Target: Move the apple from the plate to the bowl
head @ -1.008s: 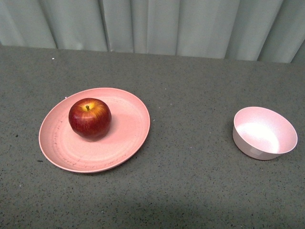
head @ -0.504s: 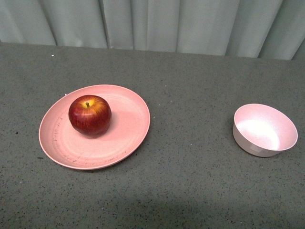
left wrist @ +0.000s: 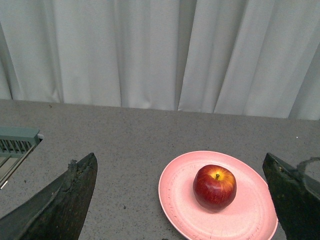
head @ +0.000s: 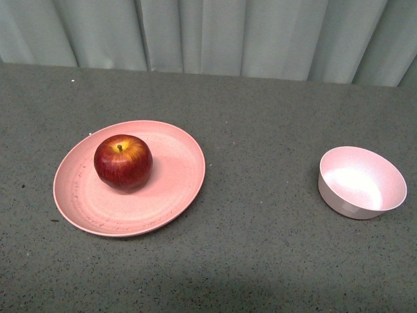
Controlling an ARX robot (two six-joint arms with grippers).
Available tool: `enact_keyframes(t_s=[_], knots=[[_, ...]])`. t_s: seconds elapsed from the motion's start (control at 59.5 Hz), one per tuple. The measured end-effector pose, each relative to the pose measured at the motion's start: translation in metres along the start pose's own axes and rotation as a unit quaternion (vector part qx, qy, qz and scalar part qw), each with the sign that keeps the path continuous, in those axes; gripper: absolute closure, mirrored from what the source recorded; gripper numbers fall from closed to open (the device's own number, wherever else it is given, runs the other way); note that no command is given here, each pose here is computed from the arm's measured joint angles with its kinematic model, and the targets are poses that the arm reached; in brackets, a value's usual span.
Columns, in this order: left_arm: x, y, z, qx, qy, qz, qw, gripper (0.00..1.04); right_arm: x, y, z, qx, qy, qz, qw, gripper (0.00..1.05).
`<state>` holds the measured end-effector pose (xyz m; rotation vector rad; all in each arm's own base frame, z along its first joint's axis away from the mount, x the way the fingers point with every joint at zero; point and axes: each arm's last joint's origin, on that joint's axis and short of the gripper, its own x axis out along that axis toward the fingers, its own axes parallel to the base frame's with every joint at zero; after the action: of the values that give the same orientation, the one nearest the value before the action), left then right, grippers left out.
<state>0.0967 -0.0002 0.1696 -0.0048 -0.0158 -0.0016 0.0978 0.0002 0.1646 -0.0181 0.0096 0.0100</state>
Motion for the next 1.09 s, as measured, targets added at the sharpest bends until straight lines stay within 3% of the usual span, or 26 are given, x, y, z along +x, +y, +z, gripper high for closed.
enact_keyframes(t_s=[0.101, 0.202, 0.37, 0.807, 1.092], knots=[[0.0, 0.0, 0.0, 0.0, 0.0, 0.0, 1.0, 0.07, 0.011, 0.003, -0.002, -0.05, 0.116, 0.07, 0.99, 0.09], [0.0, 0.0, 0.0, 0.0, 0.0, 0.0, 1.0, 0.07, 0.043, 0.009, 0.006, -0.074, 0.141, 0.119, 0.98, 0.09], [0.0, 0.0, 0.0, 0.0, 0.0, 0.0, 1.0, 0.07, 0.097, 0.017, 0.009, -0.088, 0.206, 0.146, 0.963, 0.09], [0.0, 0.0, 0.0, 0.0, 0.0, 0.0, 1.0, 0.07, 0.203, 0.05, -0.061, -0.13, 0.38, 0.21, 0.891, 0.09], [0.0, 0.0, 0.0, 0.0, 0.0, 0.0, 1.0, 0.07, 0.217, 0.07, -0.093, -0.145, 0.419, 0.226, 0.868, 0.09]])
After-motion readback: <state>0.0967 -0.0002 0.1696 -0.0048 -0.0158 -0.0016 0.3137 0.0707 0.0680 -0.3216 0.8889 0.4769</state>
